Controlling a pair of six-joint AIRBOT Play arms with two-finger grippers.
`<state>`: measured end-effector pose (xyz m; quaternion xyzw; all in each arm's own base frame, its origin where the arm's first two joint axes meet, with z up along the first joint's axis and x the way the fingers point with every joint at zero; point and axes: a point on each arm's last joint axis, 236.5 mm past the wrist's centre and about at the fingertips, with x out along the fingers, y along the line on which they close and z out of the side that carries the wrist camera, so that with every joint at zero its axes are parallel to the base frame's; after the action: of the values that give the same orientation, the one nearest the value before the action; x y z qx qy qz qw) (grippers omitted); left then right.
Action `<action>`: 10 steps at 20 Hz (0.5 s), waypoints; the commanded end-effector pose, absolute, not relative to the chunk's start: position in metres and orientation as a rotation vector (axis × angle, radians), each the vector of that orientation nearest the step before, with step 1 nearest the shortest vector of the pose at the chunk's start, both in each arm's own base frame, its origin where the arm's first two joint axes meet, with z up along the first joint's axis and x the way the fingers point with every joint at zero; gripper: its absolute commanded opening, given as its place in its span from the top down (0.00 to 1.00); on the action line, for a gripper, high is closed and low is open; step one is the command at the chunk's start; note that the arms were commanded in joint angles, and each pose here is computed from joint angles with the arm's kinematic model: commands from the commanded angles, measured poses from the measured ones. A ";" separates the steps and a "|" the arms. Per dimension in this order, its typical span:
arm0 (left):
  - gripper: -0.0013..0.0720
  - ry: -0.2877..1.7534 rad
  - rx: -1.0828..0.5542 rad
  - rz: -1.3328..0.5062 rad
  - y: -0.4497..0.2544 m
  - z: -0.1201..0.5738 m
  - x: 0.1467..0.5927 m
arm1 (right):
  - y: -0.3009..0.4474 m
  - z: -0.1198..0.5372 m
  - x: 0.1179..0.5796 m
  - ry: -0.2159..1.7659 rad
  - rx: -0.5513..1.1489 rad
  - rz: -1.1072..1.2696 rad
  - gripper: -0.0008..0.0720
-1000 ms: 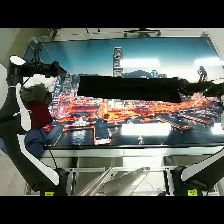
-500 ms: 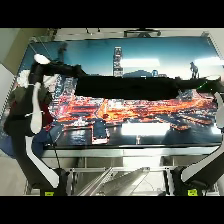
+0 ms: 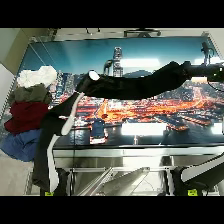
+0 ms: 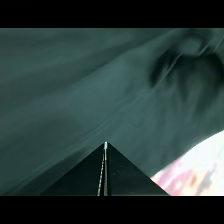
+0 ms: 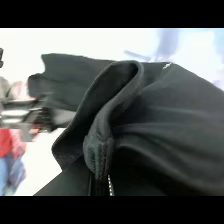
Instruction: Fold the shirts.
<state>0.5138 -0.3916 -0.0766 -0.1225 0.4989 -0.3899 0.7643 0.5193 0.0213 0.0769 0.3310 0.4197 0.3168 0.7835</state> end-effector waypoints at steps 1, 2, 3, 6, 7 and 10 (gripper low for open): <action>0.95 1.061 -0.302 -0.863 -0.445 -0.083 0.504 | 0.033 0.095 0.498 0.946 0.721 0.759 0.95; 0.95 1.055 -0.331 -0.857 -0.449 -0.084 0.504 | 0.035 0.098 0.494 0.953 0.718 0.771 0.95; 0.95 1.053 -0.388 -0.851 -0.454 -0.083 0.504 | 0.037 0.102 0.491 0.953 0.713 0.781 0.95; 0.95 1.070 -0.467 -0.827 -0.455 -0.091 0.504 | 0.047 0.132 0.485 0.900 0.735 0.846 0.95; 0.95 1.079 -0.481 -0.828 -0.455 -0.092 0.502 | 0.052 0.144 0.483 0.874 0.742 0.871 0.95; 0.95 1.082 -0.503 -0.836 -0.462 -0.091 0.498 | 0.066 0.160 0.478 0.855 0.713 0.898 0.95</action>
<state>0.5011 -0.4541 -0.0903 -0.2076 0.4932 -0.3833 0.7528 0.4853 0.0528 0.1406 0.3309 0.4035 0.3905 0.7584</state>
